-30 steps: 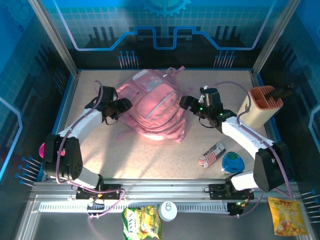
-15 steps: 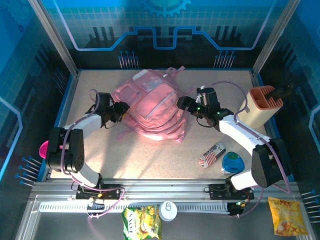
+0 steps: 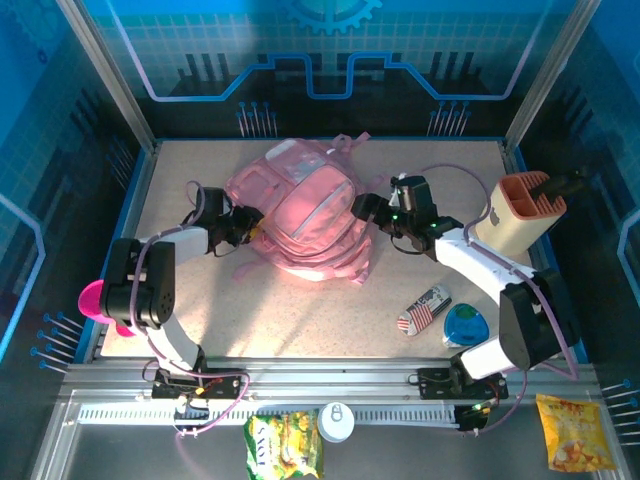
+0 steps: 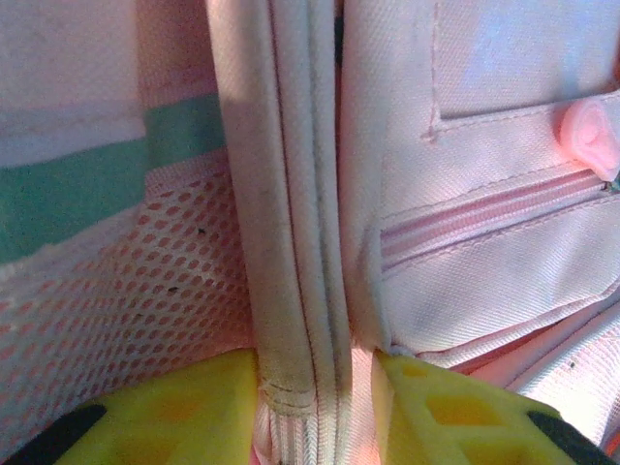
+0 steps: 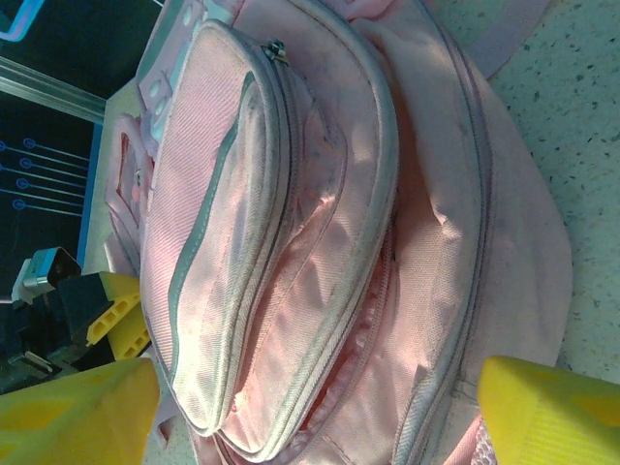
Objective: Pack the student bag
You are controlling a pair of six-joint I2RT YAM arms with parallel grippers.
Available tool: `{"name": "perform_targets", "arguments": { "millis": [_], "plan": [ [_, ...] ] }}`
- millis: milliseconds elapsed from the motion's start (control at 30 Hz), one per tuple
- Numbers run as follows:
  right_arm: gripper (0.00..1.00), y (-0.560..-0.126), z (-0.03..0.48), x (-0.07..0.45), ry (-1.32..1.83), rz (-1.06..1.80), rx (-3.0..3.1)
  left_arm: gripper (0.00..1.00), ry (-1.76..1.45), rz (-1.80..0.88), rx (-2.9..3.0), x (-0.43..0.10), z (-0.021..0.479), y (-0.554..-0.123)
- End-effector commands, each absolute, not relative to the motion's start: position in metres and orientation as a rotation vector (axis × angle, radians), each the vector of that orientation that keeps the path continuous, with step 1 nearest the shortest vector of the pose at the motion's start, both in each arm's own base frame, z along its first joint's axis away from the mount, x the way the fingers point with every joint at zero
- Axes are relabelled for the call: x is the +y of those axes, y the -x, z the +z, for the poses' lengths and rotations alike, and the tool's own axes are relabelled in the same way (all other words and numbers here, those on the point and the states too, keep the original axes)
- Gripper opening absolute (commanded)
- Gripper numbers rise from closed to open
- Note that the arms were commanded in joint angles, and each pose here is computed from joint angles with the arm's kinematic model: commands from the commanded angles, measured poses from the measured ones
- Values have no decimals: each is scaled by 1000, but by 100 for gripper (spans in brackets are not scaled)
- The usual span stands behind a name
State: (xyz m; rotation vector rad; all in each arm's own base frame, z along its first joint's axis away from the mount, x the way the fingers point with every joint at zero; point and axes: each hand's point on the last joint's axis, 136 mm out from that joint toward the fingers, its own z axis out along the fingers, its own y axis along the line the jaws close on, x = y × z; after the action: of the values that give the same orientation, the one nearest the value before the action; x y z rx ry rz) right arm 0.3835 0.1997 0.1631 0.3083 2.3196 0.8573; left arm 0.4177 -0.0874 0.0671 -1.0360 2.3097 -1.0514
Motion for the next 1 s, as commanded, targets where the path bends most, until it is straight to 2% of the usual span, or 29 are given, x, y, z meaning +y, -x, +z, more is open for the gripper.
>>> {"name": "perform_targets", "arguments": {
  "millis": [0,300,600,967],
  "plan": [
    [86,-386,171,217,-281,931,2308,30,1021,-1133,2281,-92,68,-423],
    [84,-387,160,241,-206,1000,2371,7,976,-1186,2258,-101,93,-423],
    [78,-408,140,267,-90,1006,2464,5,921,-1226,2303,-132,127,-405],
    [75,-484,135,244,-65,910,2486,4,842,-1342,2321,-180,152,-394]
  ]
}}
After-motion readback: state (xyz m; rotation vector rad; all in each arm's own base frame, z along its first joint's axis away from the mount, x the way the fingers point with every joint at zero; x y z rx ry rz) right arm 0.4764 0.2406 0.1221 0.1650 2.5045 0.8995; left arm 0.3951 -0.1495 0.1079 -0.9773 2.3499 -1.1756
